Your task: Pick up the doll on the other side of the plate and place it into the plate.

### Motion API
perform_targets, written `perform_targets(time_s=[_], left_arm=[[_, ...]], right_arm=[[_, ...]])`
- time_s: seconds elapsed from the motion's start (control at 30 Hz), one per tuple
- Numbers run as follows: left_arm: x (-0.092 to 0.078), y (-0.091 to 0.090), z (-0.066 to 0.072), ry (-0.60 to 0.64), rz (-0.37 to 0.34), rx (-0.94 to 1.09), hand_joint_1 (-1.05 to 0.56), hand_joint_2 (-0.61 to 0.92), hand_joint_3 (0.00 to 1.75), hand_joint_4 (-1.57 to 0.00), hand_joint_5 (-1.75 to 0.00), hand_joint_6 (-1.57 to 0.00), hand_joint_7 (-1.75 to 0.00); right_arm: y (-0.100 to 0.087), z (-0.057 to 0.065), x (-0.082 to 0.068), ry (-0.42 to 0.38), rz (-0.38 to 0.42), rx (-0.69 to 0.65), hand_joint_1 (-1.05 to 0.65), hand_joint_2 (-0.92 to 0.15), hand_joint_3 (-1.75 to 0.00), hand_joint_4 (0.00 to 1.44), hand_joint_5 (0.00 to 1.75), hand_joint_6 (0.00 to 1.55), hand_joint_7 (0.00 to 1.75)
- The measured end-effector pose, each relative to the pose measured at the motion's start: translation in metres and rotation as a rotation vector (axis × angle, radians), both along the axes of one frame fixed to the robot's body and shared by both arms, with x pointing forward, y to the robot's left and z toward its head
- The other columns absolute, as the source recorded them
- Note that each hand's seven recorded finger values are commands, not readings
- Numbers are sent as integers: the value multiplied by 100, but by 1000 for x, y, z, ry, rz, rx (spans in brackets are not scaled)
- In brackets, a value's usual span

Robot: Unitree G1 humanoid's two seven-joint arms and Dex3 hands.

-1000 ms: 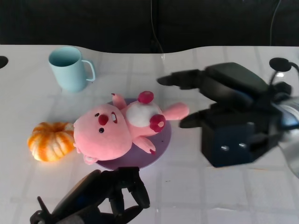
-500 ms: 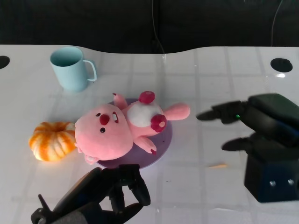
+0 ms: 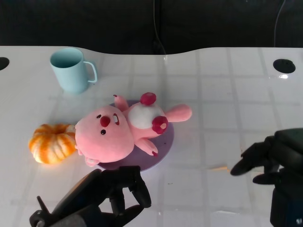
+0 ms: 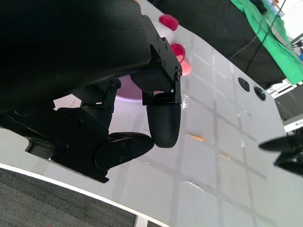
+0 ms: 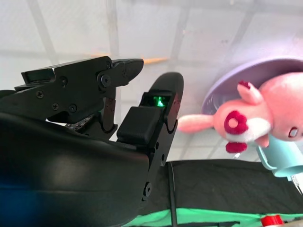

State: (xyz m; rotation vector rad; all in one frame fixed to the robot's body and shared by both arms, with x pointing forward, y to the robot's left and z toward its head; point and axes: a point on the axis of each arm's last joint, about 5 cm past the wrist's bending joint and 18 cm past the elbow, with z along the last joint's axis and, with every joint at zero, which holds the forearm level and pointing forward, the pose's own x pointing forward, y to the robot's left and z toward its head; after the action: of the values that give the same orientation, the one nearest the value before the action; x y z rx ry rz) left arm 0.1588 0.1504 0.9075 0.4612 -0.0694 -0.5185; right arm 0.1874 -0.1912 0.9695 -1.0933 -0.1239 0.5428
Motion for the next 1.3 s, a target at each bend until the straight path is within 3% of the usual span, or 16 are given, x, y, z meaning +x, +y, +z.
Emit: perform_targets(time_s=[0.07,0.1,0.17,0.33,0.63,0.87,0.97,1.13,1.3], left_arm=[[0,2,0,-1,5,1,-26,68,76,-67,-175,-68,-134],[0,3,0,-1,7,5,-26,69,75,-67,-175,-67,-134],[0,4,1,-1,10,9,-25,70,74,-66,-175,-67,-134],[0,5,3,5,20,14,-24,73,69,-66,-175,-65,-138],[-1,5,5,3,19,6,-24,74,66,-66,-175,-64,-138],[-2,5,4,6,19,5,-24,74,65,-66,-175,-65,-138],[-2,5,4,9,20,5,-23,74,64,-64,-175,-64,-138],[-2,5,4,9,20,3,-24,74,64,-65,-175,-65,-137],[-2,5,4,10,20,4,-23,75,65,-66,-175,-65,-138]], right_arm=[[1,-4,-2,8,-11,3,-6,-91,-20,79,151,116,33],[2,-6,-2,10,-15,-2,-8,-90,-23,78,155,102,60],[2,-9,-2,18,-20,-10,-8,-87,-31,78,160,87,93],[4,-17,-3,49,-18,-17,-9,-70,-65,79,166,79,118],[3,-26,-5,21,-6,-6,-8,-59,-75,84,173,87,122],[5,-32,-4,23,8,13,-8,-61,-71,83,171,87,113],[7,-35,-4,33,9,33,-7,-54,-85,83,171,86,119],[12,-41,-2,59,25,37,-11,-63,-67,84,170,90,107],[16,-42,0,57,31,51,-11,-62,-70,83,174,88,116]])
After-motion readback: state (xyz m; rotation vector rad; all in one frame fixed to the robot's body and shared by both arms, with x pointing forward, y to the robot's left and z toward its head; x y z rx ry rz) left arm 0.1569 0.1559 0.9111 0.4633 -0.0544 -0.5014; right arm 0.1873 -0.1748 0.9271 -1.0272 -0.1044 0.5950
